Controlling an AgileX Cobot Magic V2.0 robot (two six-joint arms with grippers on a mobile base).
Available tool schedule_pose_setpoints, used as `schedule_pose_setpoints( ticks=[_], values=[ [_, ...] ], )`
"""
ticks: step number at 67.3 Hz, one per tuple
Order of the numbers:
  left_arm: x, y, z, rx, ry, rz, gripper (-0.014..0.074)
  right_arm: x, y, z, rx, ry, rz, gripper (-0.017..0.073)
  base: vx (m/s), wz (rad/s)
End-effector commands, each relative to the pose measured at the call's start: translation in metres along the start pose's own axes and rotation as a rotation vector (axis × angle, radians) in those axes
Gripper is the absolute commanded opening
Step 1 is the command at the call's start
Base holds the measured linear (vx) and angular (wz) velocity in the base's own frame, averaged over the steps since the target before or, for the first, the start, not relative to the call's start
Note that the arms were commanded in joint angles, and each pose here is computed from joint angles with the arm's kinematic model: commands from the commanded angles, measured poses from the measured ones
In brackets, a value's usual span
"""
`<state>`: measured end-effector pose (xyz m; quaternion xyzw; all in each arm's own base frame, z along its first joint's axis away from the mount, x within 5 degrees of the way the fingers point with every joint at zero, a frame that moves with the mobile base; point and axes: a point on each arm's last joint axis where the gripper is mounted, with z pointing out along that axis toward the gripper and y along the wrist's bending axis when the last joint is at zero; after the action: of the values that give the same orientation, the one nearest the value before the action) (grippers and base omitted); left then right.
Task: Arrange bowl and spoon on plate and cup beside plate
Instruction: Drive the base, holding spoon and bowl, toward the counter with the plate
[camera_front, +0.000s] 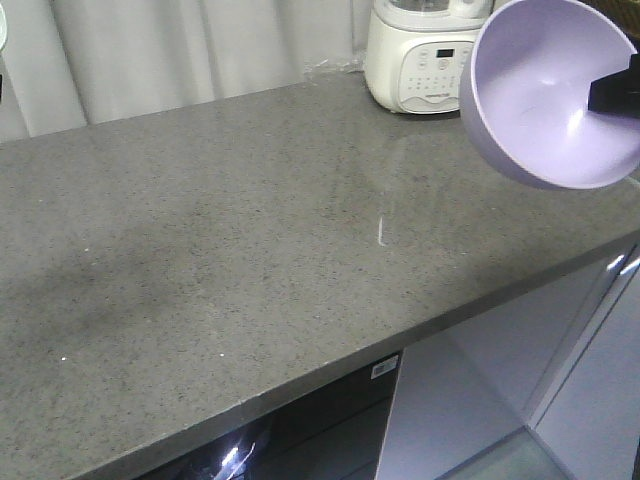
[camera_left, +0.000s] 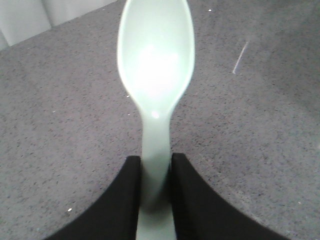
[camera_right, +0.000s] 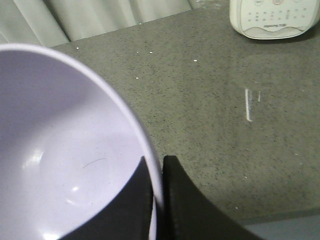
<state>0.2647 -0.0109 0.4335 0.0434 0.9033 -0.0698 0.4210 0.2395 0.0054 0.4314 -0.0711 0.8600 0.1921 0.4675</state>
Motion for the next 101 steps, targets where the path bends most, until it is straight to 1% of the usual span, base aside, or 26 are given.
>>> schedule_pose_setpoints(
  ticks=[1, 34, 101],
  values=[
    [-0.0099, -0.0045, -0.0147, 0.012, -0.104, -0.003, -0.0008, -0.0121, 0.0084, -0.0132, -0.011, -0.1, -0.004, -0.0006, -0.02, -0.34],
    [-0.0099, -0.0045, -0.0147, 0.012, -0.104, -0.003, -0.0008, -0.0121, 0.0084, -0.0132, -0.011, -0.1, -0.004, -0.0006, -0.03, -0.4],
    [-0.0099, -0.0045, -0.0147, 0.012, -0.104, -0.003, -0.0008, -0.0121, 0.0084, -0.0132, -0.011, -0.1, -0.004, -0.0006, -0.06, -0.51]
  ],
)
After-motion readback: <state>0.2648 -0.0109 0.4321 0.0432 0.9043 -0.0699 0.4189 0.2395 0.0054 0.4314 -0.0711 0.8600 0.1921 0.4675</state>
